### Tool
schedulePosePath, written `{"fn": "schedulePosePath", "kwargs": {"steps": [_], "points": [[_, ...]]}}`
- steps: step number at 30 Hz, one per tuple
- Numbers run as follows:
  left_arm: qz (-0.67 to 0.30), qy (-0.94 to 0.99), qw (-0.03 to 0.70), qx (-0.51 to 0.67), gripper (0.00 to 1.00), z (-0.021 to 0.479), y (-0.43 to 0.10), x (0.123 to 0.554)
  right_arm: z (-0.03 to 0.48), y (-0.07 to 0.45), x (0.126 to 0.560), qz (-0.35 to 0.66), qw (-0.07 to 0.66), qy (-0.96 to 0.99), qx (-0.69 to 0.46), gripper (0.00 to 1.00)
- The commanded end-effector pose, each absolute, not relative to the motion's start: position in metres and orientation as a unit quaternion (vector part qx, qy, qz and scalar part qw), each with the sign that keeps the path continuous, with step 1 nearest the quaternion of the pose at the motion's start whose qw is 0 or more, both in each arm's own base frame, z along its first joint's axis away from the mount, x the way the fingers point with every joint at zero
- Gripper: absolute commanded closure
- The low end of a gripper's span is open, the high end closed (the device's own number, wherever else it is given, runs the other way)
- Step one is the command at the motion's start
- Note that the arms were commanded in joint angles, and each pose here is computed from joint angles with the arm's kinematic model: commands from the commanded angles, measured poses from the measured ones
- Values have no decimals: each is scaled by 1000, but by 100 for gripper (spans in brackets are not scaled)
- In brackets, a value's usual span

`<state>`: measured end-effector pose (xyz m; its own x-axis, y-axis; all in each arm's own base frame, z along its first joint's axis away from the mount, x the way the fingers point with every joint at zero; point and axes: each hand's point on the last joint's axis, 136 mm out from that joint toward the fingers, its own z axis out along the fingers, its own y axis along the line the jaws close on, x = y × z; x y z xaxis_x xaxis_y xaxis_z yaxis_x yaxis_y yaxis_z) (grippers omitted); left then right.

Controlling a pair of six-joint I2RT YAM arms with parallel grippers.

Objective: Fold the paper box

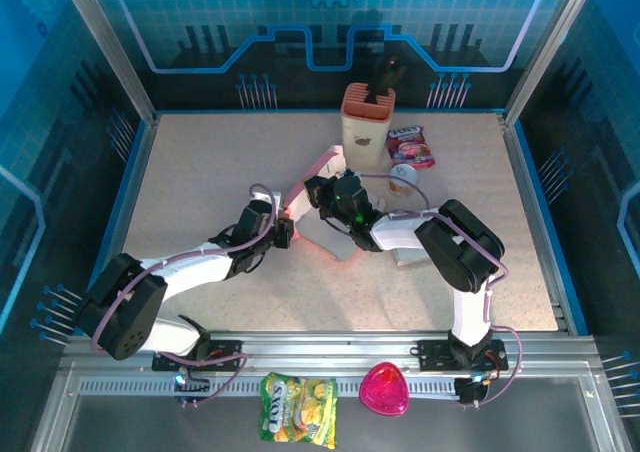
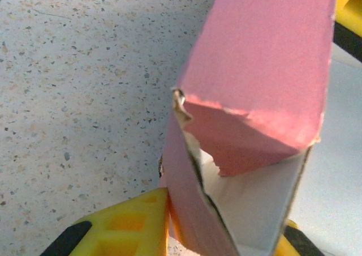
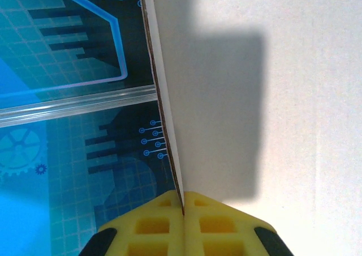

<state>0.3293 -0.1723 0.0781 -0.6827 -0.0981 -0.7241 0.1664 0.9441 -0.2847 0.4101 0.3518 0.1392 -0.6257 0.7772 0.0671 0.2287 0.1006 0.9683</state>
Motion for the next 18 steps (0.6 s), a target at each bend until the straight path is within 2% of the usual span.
{"fn": "schedulePosePath", "kwargs": {"steps": [1,10,18], "points": [[-149,886,439,23,82,102,-170,344,130,365,393,554,210,725,351,100],[-222,876,428,21,78,103,-199,351,130,367,395,557,209,722,353,100],[-224,877,426,11,75,100,-203,355,135,369,399,562,212,714,359,100]]}}
